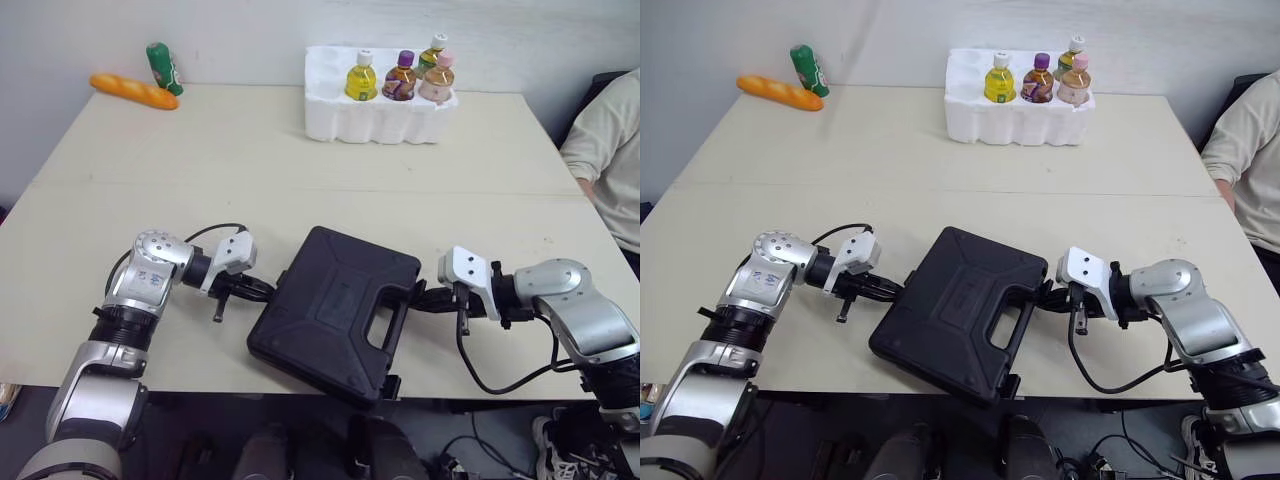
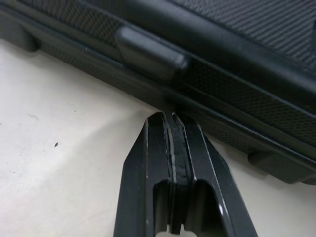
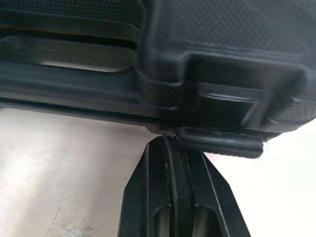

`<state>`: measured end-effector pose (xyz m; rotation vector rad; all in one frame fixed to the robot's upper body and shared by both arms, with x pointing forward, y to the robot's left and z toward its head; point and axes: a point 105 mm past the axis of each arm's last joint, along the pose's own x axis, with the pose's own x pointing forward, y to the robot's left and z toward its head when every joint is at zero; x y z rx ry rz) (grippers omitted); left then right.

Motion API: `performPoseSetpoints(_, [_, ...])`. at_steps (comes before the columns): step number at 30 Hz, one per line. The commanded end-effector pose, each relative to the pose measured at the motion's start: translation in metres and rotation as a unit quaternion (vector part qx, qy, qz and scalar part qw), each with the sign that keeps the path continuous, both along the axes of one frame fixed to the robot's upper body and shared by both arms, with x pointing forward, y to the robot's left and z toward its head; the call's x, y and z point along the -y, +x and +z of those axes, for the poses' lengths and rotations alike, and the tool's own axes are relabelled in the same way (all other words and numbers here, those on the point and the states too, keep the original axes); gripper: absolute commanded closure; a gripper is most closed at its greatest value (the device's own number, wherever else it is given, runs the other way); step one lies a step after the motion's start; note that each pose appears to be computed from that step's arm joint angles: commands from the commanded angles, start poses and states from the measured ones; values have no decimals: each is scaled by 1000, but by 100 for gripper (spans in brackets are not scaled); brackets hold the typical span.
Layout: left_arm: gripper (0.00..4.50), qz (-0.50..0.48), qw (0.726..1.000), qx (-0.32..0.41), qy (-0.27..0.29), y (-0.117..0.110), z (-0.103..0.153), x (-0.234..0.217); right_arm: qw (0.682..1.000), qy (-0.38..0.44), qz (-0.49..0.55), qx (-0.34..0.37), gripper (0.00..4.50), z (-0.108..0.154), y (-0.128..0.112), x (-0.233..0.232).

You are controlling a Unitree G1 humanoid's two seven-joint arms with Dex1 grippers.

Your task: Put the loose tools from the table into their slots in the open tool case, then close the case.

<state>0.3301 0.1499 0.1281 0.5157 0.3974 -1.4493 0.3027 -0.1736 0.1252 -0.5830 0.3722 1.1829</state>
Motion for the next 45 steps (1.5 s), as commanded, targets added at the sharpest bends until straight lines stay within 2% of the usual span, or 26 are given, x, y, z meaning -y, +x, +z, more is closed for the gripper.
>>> performPoseSetpoints(1, [447, -3, 999, 40, -19, 6, 30, 5, 999, -10, -31, 36, 450, 11, 0, 14])
performPoseSetpoints(6, [447, -44, 991, 36, -121, 4, 81, 56, 992, -9, -109, 67, 450, 14, 2, 32])
performPoseSetpoints(8, [447, -54, 987, 36, -144, 4, 90, 78, 989, 3, -127, 72, 450, 16, 1, 32])
performPoseSetpoints(11, [447, -64, 985, 37, -154, 9, 90, 114, 987, 23, -142, 71, 450, 18, -4, 28])
performPoseSetpoints(15, [447, -80, 986, 36, -138, 14, 77, 151, 983, 29, -164, 74, 450, 17, -7, 26])
performPoseSetpoints(19, [447, -101, 990, 30, -90, 16, 56, 177, 981, 31, -178, 75, 450, 18, -12, 28])
performPoseSetpoints(25, [447, -138, 988, 65, 29, 17, 13, 178, 978, 47, -190, 74, 450, 20, -18, 25])
performPoseSetpoints(30, [447, -151, 979, 95, 97, 18, -16, 169, 977, 61, -190, 74, 450, 21, -17, 18])
performPoseSetpoints(34, [447, -154, 977, 101, 106, 18, -25, 168, 977, 79, -183, 70, 450, 23, -16, 10])
performPoseSetpoints(45, [447, -145, 981, 98, 89, 18, -23, 173, 981, 97, -157, 58, 450, 22, -16, -14])
